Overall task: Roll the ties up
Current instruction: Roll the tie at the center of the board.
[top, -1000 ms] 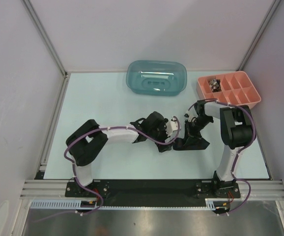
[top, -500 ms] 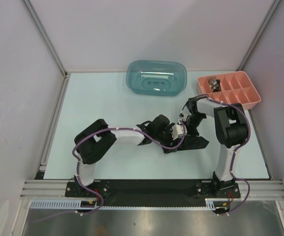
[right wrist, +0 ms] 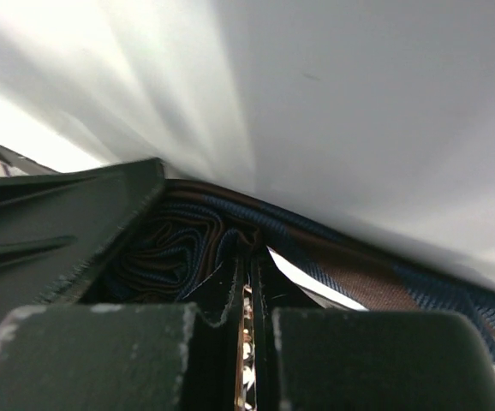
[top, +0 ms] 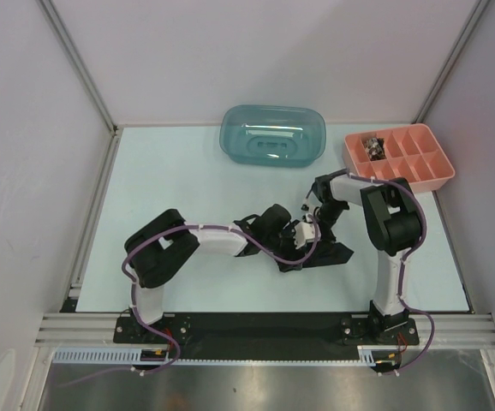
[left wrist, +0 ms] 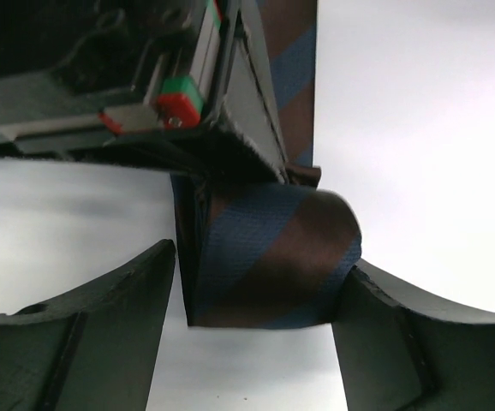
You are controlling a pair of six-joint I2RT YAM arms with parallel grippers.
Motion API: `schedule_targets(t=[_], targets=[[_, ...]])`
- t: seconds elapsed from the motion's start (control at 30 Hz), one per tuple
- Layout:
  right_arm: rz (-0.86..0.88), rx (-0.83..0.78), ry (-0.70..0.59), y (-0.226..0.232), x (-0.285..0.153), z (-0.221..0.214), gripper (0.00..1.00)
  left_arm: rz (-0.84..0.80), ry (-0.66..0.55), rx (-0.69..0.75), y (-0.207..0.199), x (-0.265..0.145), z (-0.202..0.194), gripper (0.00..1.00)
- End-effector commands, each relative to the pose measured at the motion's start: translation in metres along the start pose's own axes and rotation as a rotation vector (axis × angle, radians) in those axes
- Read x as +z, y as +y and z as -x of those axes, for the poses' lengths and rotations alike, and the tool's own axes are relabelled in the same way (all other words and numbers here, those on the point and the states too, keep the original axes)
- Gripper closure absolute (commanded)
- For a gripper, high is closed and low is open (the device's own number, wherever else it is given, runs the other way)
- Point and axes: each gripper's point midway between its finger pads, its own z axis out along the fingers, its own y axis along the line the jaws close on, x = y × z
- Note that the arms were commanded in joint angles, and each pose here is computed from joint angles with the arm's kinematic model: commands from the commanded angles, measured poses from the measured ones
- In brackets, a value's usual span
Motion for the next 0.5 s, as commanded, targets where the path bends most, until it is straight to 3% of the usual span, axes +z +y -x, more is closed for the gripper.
schedule_targets(t=[0.0,0.17,0.27,0.3,0.37,0.47], targets=[[0.125,-0.152,-0.175,0.035,0.057,0.062,1.0,0.016,-0.081,0.029,0.002,-0.007,0.025,0.26],[0.171,-0.154,-0.179,0.044,0.059,0.065,1.0,0.001,-0.091,0.029,-0.001,-0.008,0.024,0.27],[0.187,-0.161,-0.188,0.05,0.059,0.07,1.0,0.01,-0.062,0.031,0.002,-0.005,0.018,0.37],[0.188,-0.159,-0.19,0.05,0.059,0.071,1.0,0.03,-0.027,0.026,0.006,-0.005,0.01,0.46],[0.186,-0.168,-0.196,0.05,0.058,0.073,1.0,0.034,-0.006,0.038,0.006,-0.008,0.005,0.5],[0.163,-0.177,-0.199,0.046,0.059,0.074,1.0,0.01,0.0,0.041,0.0,-0.022,-0.001,0.36]])
